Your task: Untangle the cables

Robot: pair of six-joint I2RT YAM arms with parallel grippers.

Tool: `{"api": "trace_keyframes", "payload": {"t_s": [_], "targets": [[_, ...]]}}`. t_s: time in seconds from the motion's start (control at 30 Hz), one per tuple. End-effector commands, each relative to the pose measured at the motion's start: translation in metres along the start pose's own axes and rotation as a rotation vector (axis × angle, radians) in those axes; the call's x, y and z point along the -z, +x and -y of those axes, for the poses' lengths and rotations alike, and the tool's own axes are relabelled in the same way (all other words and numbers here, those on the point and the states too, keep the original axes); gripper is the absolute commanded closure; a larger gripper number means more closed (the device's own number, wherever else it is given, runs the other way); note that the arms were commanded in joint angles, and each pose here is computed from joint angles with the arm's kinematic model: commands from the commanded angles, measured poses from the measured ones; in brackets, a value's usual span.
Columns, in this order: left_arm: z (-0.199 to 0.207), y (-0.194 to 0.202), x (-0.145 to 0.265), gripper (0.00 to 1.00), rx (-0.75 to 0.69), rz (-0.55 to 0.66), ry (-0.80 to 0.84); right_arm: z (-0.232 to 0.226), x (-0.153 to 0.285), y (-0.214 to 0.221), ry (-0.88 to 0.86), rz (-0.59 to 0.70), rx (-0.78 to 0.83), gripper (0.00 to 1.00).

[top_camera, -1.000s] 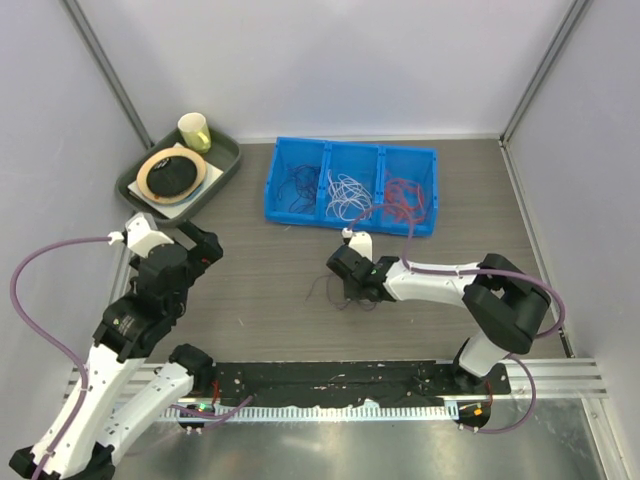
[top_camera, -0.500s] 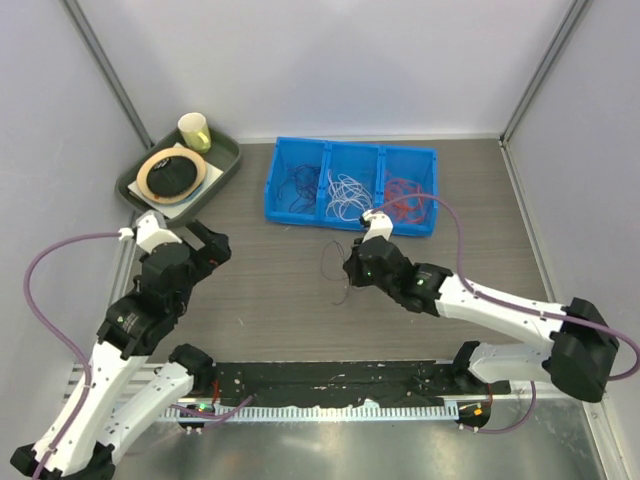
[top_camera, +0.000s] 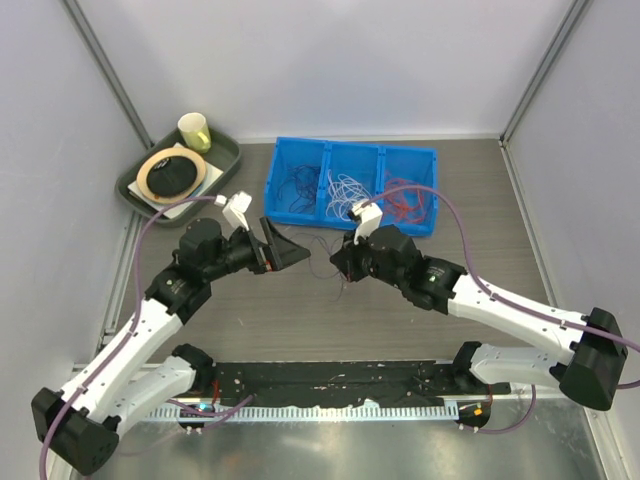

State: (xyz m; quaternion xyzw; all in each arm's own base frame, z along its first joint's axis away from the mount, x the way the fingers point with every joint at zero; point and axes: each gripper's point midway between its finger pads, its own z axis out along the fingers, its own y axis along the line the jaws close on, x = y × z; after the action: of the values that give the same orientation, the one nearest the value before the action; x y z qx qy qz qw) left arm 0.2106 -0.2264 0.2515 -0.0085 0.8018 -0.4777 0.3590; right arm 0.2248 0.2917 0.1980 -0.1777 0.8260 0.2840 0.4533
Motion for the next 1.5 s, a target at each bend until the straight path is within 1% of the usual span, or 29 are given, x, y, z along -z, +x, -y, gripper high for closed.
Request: {"api": "trace_keyframes", "payload": {"t_s": [0.0, 0.07, 0.2, 0.27, 0.3, 0.37, 0.43, 0.47, 0.5, 0.53, 0.57, 0.67, 0.73, 0.83, 0.87, 0.93, 1.0, 1.03, 1.07, 1.1, 1.13, 1.17, 1.2, 1.23, 1.27, 1.3, 1.37, 1.43, 1.47], "targets": [[0.044, 0.006, -0.002, 0.00, -0.048, -0.072, 0.248, -0.044, 0.012, -0.029, -0.226, 0.060, 0.108, 0.99], [0.042, 0.012, -0.009, 0.00, -0.030, -0.110, 0.260, -0.057, 0.016, -0.029, -0.300, 0.056, 0.144, 0.99], [0.039, 0.013, -0.016, 0.00, -0.014, -0.124, 0.255, -0.074, 0.023, -0.037, -0.397, 0.085, 0.162, 0.99], [0.035, 0.011, -0.018, 0.00, 0.003, -0.103, 0.232, -0.085, 0.030, -0.035, -0.471, 0.086, 0.178, 0.99], [0.034, 0.011, -0.018, 0.00, 0.002, -0.095, 0.227, -0.091, 0.035, -0.041, -0.507, 0.123, 0.185, 0.99], [0.030, 0.008, -0.019, 0.00, 0.013, -0.073, 0.208, -0.100, 0.041, -0.041, -0.570, 0.134, 0.202, 0.99], [0.031, 0.007, -0.018, 0.02, 0.024, -0.062, 0.206, -0.102, 0.044, -0.043, -0.589, 0.156, 0.206, 0.99], [0.026, 0.005, -0.019, 0.03, 0.036, -0.049, 0.182, -0.104, 0.045, -0.043, -0.598, 0.160, 0.209, 0.99], [0.024, 0.002, -0.018, 0.08, 0.058, -0.032, 0.161, -0.104, 0.045, -0.045, -0.601, 0.171, 0.209, 0.99], [0.014, 0.005, -0.018, 0.10, 0.085, -0.033, 0.107, -0.106, 0.047, -0.045, -0.609, 0.175, 0.212, 0.99], [0.007, 0.001, -0.020, 0.15, 0.098, 0.001, 0.068, -0.106, 0.046, -0.045, -0.609, 0.177, 0.212, 0.99], [0.004, -0.002, -0.015, 0.23, 0.124, 0.028, 0.040, -0.106, 0.042, -0.046, -0.600, 0.174, 0.212, 0.99], [0.008, -0.001, -0.012, 0.25, 0.128, 0.023, 0.056, -0.103, 0.039, -0.048, -0.578, 0.182, 0.203, 0.99], [0.008, 0.001, -0.010, 0.37, 0.144, 0.016, 0.042, -0.097, 0.031, -0.052, -0.532, 0.199, 0.199, 0.99], [0.005, 0.001, -0.010, 0.43, 0.146, 0.018, 0.030, -0.095, 0.028, -0.052, -0.520, 0.200, 0.203, 0.99], [0.004, 0.002, -0.011, 0.50, 0.149, 0.011, 0.026, -0.090, 0.022, -0.053, -0.486, 0.203, 0.205, 0.99], [0.007, 0.003, -0.011, 0.62, 0.146, -0.002, 0.037, -0.089, 0.018, -0.051, -0.476, 0.194, 0.207, 0.99], [0.009, 0.002, -0.011, 0.70, 0.144, -0.007, 0.043, -0.089, 0.017, -0.050, -0.481, 0.191, 0.209, 0.99], [0.009, 0.003, -0.012, 0.90, 0.142, -0.012, 0.042, -0.090, 0.017, -0.051, -0.479, 0.192, 0.204, 0.99], [0.009, 0.002, -0.012, 1.00, 0.142, -0.012, 0.041, -0.089, 0.015, -0.051, -0.473, 0.188, 0.197, 0.99], [0.009, 0.001, -0.012, 1.00, 0.144, -0.006, 0.034, -0.087, 0.014, -0.052, -0.457, 0.193, 0.192, 0.99], [0.010, -0.001, -0.011, 1.00, 0.140, 0.002, 0.035, -0.086, 0.013, -0.054, -0.446, 0.195, 0.181, 0.95], [0.008, -0.002, -0.011, 1.00, 0.140, 0.012, 0.025, -0.084, 0.013, -0.056, -0.431, 0.201, 0.168, 0.87], [0.004, -0.011, -0.011, 1.00, 0.138, 0.056, -0.010, -0.082, 0.014, -0.058, -0.417, 0.205, 0.159, 0.77], [0.000, -0.014, -0.010, 1.00, 0.122, 0.072, -0.036, -0.077, 0.013, -0.060, -0.384, 0.206, 0.146, 0.61], [-0.007, -0.015, -0.009, 1.00, 0.120, 0.082, -0.076, -0.076, 0.016, -0.063, -0.371, 0.211, 0.132, 0.53], [-0.011, -0.033, -0.008, 1.00, 0.096, 0.152, -0.126, -0.063, 0.015, -0.069, -0.294, 0.228, 0.100, 0.35], [-0.016, -0.047, -0.010, 1.00, 0.063, 0.193, -0.187, -0.052, 0.021, -0.080, -0.224, 0.269, 0.061, 0.26], [-0.024, -0.059, -0.009, 1.00, 0.049, 0.242, -0.243, -0.046, 0.023, -0.083, -0.196, 0.286, 0.045, 0.19]]}}
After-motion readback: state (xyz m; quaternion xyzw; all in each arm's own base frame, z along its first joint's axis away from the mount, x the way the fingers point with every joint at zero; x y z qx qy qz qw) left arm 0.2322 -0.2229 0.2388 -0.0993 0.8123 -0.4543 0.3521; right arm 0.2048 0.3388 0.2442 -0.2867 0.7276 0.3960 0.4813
